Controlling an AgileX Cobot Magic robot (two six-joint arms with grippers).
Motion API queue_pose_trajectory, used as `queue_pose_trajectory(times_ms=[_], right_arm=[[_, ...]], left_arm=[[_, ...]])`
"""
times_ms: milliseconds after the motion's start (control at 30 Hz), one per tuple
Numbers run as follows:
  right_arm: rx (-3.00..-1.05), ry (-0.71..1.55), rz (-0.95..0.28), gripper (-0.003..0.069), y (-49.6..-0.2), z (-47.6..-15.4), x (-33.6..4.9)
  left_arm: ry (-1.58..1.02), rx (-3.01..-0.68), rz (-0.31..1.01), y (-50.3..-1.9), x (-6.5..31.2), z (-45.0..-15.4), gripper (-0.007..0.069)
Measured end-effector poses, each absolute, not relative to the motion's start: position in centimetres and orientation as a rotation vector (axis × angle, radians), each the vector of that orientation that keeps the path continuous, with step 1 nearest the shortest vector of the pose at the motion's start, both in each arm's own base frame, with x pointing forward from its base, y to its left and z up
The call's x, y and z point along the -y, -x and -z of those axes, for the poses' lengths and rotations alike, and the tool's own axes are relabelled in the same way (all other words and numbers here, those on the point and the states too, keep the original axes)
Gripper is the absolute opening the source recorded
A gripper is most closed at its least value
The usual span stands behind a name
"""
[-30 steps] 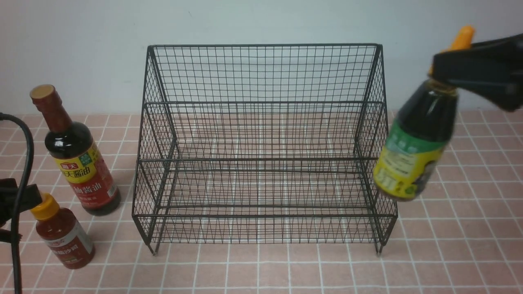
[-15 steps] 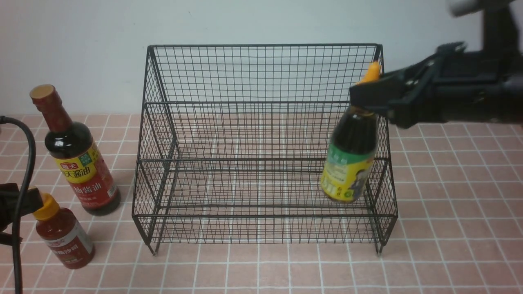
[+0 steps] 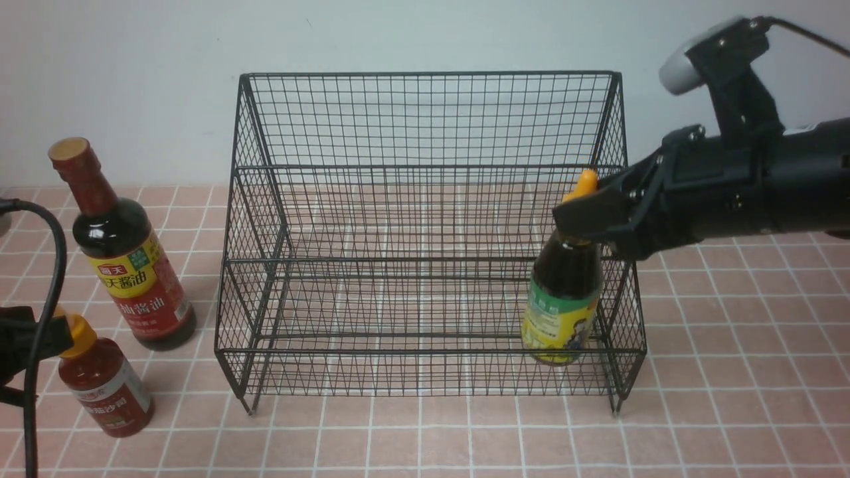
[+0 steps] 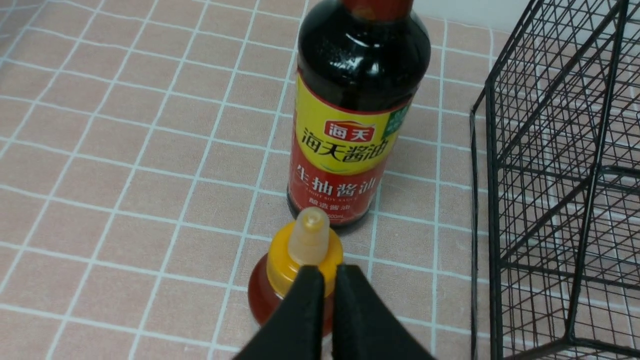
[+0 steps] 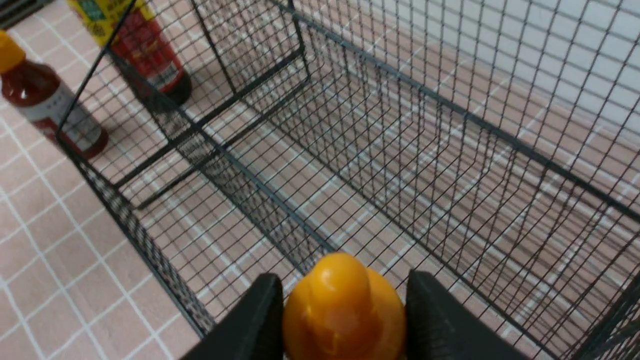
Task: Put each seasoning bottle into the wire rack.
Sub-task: Use the right arm to put the condiment bottle back on the shelf
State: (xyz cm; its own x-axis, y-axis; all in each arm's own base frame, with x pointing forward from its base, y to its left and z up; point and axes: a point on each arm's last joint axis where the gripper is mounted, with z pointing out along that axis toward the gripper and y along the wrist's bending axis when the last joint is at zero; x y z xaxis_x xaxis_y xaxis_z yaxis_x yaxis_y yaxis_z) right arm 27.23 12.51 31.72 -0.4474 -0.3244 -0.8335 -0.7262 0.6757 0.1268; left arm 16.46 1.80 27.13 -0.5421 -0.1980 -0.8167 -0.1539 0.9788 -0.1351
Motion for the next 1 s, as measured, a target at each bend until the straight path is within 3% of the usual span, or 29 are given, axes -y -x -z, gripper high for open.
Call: queue_pose_trajectory(times_ms=[233, 467, 900, 1000], right_arm=[[-2.104, 0.816, -0.663, 0.0291, -26.7, -31.4, -12.6], [-2.139, 0.833, -0.592, 0.0291, -27.1, -30.8, -12.3], [-2.188, 0.772, -0.615, 0.0291, -28.5, -29.0, -12.7], [-2.185, 0.762, -0.609, 0.0291, -28.7, -29.0, -12.7]], left_arm=[[0.243, -2.207, 0.069, -16.2, -1.7, -26.7, 0.0017], [0.172, -2.238, 0.143, -15.1, -0.8, -27.0, 0.0017], [-0.144, -1.996, 0.407, -11.3, 2.6, -30.3, 0.0017], [-0.213, -1.956, 0.393, -10.7, 2.9, -30.6, 0.0017]])
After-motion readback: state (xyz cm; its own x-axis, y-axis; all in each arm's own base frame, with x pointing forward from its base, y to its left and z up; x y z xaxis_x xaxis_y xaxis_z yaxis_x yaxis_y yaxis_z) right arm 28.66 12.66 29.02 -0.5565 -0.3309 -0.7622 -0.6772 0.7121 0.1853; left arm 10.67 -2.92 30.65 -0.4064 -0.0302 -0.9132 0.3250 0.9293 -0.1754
